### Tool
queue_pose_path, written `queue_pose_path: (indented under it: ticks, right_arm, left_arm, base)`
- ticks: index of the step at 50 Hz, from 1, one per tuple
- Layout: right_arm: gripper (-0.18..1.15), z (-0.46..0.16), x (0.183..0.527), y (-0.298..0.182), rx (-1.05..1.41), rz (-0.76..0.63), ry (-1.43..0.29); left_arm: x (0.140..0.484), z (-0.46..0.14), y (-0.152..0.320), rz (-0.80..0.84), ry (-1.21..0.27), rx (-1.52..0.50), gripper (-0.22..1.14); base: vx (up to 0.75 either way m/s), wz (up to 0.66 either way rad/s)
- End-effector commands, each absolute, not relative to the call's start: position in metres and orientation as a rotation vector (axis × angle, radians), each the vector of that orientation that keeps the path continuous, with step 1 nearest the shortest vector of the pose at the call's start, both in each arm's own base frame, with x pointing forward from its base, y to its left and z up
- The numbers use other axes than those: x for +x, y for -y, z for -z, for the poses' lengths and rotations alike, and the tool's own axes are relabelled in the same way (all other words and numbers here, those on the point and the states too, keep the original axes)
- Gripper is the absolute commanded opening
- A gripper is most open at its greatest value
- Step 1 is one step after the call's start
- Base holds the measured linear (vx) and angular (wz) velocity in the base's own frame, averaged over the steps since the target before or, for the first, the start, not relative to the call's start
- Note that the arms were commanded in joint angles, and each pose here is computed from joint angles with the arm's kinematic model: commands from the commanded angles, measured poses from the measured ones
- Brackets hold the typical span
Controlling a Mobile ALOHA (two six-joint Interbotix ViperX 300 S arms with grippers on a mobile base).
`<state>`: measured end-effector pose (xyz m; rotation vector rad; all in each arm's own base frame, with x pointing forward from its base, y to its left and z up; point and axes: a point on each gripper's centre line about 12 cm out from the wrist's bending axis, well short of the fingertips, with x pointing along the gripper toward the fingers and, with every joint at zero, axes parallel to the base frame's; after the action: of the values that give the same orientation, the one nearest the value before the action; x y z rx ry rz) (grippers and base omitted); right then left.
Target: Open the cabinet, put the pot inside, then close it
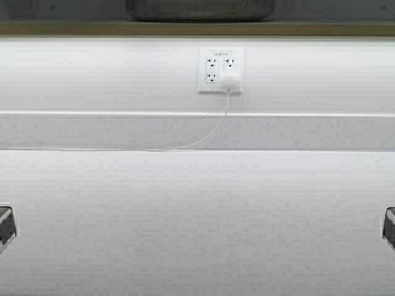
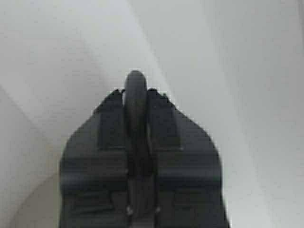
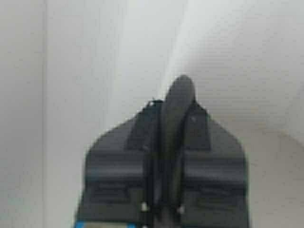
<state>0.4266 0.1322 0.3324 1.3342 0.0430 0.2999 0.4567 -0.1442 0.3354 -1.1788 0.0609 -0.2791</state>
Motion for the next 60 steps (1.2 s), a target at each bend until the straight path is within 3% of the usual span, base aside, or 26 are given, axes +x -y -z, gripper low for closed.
queue_pose_path:
  ticks: [1,8,12,16,17,20,23,27,45,60]
  right_arm:
    - [0.08,-0.356,0.423,-0.160,1.366,-0.407,-0.023]
    - [0.09,-0.343,0.432,-0.157,1.382,-0.375,-0.042]
    - [0.20,-0.338,0.434,-0.153,1.374,-0.360,-0.043]
    - [0.50,-0.340,0.434,-0.151,1.362,-0.363,-0.025]
    - [0.64,-0.341,0.434,-0.149,1.373,-0.364,-0.014]
    - [0.89,-0.341,0.433,-0.146,1.410,-0.368,0.001]
    - [1.06,-0.339,0.433,-0.145,1.422,-0.357,0.002]
    - [1.05,-0.337,0.433,-0.143,1.426,-0.345,0.009]
    - [1.04,-0.329,0.427,-0.107,1.401,-0.262,0.043]
    - [1.04,-0.325,0.410,-0.044,1.357,-0.147,0.119]
  left_arm:
    - [0.449,-0.358,0.178,0.381,-0.048,-1.176,0.03]
    - [0.451,-0.351,0.178,0.370,-0.059,-1.193,0.04]
    - [0.452,-0.352,0.177,0.368,-0.048,-1.216,0.10]
    - [0.450,-0.358,0.176,0.386,-0.012,-1.222,0.29]
    - [0.450,-0.358,0.176,0.389,-0.003,-1.226,0.37]
    - [0.448,-0.365,0.174,0.402,0.031,-1.248,0.61]
    - [0.446,-0.369,0.171,0.403,0.045,-1.293,0.88]
    - [0.445,-0.372,0.170,0.406,0.053,-1.335,1.06]
    - [0.439,-0.357,0.153,0.363,0.101,-1.395,1.02]
    - [0.421,-0.355,0.090,0.252,0.202,-1.406,1.02]
  base:
    - [0.01,0.01]
    - [-0.01,0.00]
    - [-0.02,-0.01]
    - [-0.02,-0.01]
    - [-0.02,-0.01]
    - [-0.02,-0.01]
    - [-0.01,0.01]
    - [0.00,0.00]
    - [0.00,0.00]
    - [0.00,0.00]
